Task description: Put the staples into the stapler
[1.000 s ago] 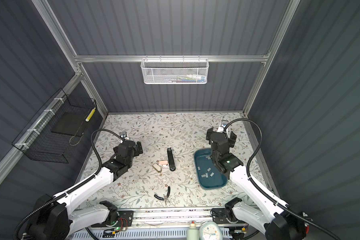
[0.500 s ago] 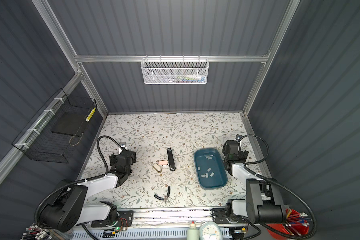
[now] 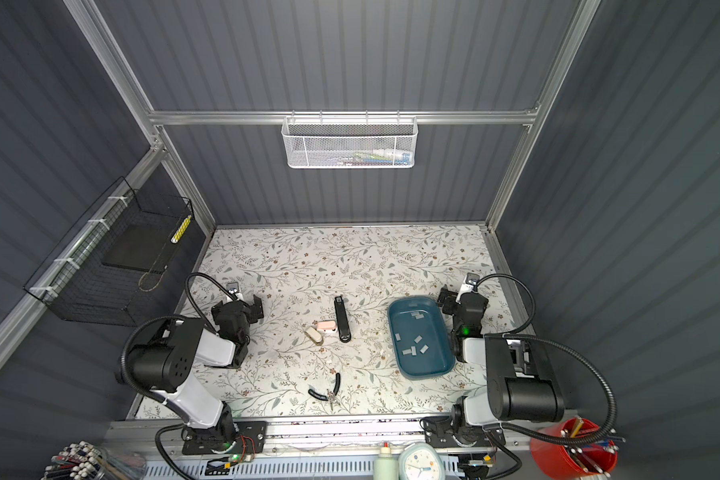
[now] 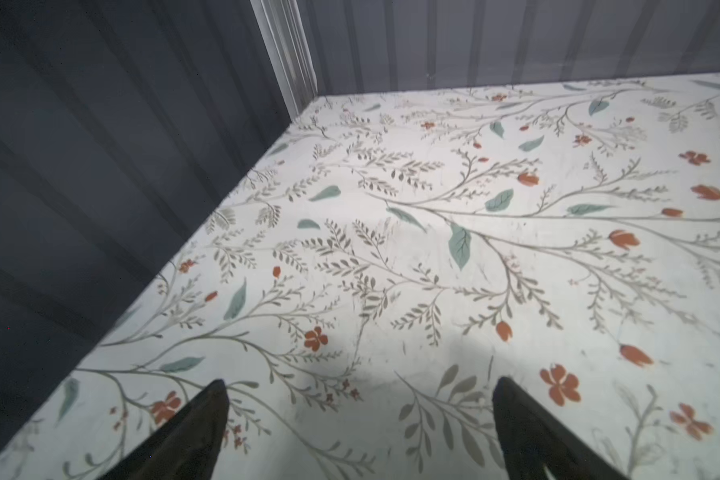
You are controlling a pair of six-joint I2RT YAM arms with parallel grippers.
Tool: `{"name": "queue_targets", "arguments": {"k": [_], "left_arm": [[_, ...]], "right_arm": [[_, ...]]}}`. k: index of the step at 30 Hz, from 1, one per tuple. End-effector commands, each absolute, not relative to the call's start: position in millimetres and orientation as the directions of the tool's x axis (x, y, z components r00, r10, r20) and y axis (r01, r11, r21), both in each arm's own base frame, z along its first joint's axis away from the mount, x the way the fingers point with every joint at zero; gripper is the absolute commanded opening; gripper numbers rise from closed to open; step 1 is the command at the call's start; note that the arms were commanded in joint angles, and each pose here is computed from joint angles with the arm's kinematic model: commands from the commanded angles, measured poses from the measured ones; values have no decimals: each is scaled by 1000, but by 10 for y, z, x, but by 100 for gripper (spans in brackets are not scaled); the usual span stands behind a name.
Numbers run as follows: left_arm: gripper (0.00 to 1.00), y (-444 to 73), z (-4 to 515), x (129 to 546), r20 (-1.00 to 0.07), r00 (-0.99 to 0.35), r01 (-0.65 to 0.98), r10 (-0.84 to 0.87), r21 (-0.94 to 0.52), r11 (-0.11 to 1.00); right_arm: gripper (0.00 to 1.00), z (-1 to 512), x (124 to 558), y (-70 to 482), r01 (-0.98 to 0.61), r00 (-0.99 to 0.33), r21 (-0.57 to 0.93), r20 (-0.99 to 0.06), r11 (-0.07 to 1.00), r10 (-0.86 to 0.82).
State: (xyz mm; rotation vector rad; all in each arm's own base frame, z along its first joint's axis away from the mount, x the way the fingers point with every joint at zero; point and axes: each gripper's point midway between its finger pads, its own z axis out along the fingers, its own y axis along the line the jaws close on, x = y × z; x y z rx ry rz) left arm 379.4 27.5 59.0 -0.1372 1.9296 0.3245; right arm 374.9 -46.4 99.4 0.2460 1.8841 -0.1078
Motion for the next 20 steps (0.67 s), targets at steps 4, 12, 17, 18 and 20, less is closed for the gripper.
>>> {"name": "queue_targets", "arguments": {"k": [4,12,17,18,20], "left_arm": [[99,144,723,4030,-942,-336,-204,2,75,976],[99,228,700,4087,-932,-363,-258,-8,92,962],[99,226,695,4086,-931,-365,-257,-8,92,962],[99,226,695,4085,-931,-365,-257,-8,93,962],[99,228,696,4085,-931,-365,-258,-8,93,962]], "right_arm": [[99,1204,3814,-386,170,-218,60,-971,984,97],[99,1208,3816,-385,170,-215,60,-972,984,96],[99,1199,3834,-383,168,-223,56,-970,984,94],[99,1194,3835,-378,168,-226,56,-970,984,93],[99,1205,3824,-375,166,-221,54,-971,985,90]]}}
